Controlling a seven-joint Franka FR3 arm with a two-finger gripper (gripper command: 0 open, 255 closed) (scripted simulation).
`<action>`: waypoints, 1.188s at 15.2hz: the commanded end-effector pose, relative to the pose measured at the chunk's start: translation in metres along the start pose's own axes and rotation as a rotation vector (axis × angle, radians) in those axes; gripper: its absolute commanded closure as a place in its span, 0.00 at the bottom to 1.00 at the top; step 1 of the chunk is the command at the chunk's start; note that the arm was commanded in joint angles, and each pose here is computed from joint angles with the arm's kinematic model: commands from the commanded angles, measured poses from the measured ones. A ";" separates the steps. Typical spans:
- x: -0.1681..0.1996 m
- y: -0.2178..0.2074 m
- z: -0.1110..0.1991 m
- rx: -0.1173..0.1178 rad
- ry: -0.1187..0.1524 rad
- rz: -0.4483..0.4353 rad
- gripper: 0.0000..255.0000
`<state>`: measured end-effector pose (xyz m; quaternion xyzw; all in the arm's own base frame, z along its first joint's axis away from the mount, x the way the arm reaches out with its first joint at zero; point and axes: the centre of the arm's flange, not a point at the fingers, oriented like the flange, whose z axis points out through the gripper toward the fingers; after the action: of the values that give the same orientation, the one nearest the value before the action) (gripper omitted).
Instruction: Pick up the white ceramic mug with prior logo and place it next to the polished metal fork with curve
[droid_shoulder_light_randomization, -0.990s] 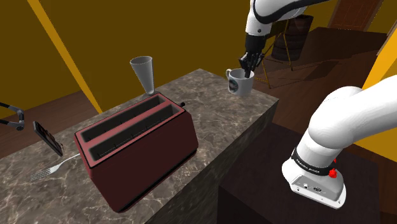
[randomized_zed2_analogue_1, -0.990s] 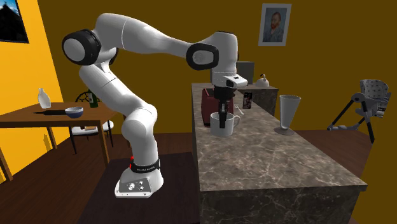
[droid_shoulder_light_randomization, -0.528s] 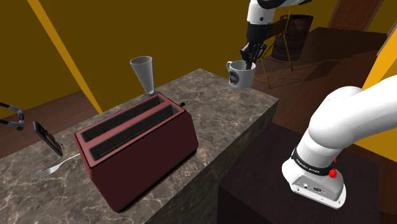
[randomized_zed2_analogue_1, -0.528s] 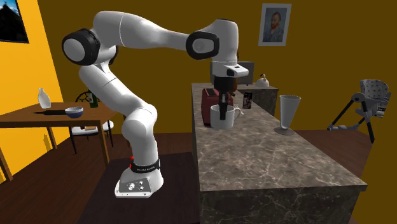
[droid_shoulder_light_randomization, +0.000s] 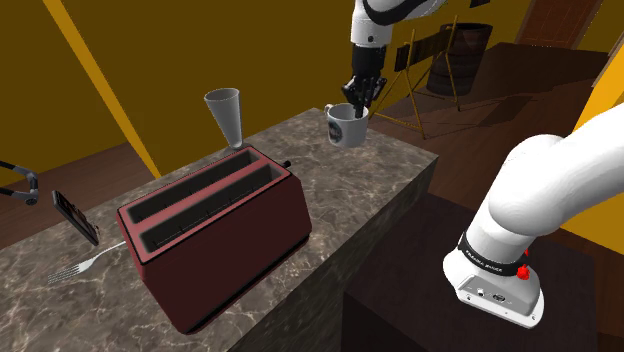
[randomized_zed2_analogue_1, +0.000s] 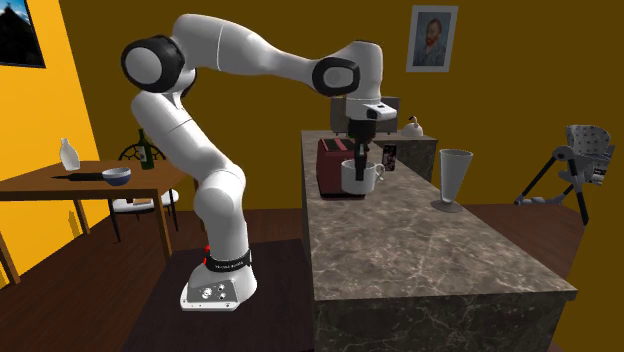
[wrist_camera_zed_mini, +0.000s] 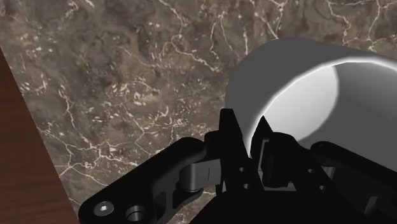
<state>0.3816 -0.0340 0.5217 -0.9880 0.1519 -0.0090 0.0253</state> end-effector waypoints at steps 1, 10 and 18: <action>0.007 -0.024 0.002 0.001 0.001 0.001 1.00; 0.044 -0.135 0.021 0.001 0.001 0.001 1.00; 0.076 -0.234 0.038 0.001 0.001 0.001 1.00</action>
<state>0.5179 0.1541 0.4990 -0.9879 0.1528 -0.0097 0.0252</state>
